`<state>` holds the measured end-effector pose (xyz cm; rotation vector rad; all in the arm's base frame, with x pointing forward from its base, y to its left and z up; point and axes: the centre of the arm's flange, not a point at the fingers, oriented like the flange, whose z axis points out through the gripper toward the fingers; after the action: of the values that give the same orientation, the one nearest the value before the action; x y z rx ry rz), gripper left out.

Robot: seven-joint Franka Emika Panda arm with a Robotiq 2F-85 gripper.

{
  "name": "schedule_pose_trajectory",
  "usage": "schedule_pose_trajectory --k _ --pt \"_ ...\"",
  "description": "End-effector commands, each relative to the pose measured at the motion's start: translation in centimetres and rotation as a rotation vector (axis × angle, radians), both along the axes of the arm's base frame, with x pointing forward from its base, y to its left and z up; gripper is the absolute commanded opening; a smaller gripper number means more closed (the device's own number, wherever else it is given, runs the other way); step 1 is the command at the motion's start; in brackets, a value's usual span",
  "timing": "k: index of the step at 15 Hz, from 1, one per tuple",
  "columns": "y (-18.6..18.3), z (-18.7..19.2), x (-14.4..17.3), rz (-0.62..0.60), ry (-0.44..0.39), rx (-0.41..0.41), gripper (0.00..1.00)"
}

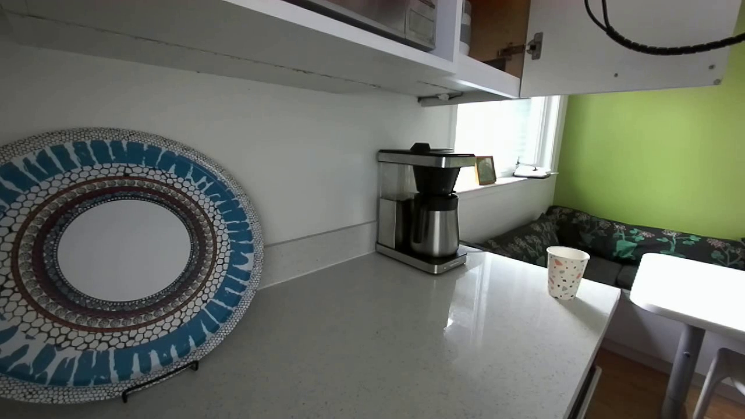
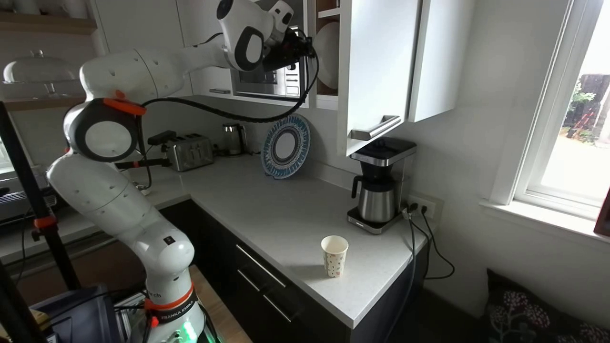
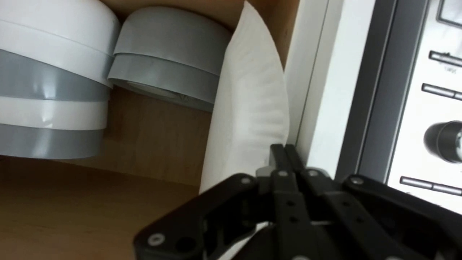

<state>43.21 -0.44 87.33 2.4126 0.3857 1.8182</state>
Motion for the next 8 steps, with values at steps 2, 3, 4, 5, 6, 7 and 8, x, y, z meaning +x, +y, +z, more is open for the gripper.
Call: schedule_pose_trajectory --k 2,3,4,5,6,7,8 --pt "-0.09 -0.11 1.12 0.064 -0.003 0.025 0.0" --pt "-0.2 -0.21 1.14 0.064 0.006 0.034 0.01" --pt "-0.3 -0.29 1.12 0.065 0.008 0.042 0.26" --pt "-0.36 -0.32 1.12 0.066 0.01 0.047 0.26" --pt "-0.33 -0.33 1.09 0.071 0.011 0.053 0.31" --pt "-0.47 -0.34 1.07 0.07 0.011 0.054 0.37" --pt "-0.63 -0.18 1.07 0.068 0.011 0.055 0.45"
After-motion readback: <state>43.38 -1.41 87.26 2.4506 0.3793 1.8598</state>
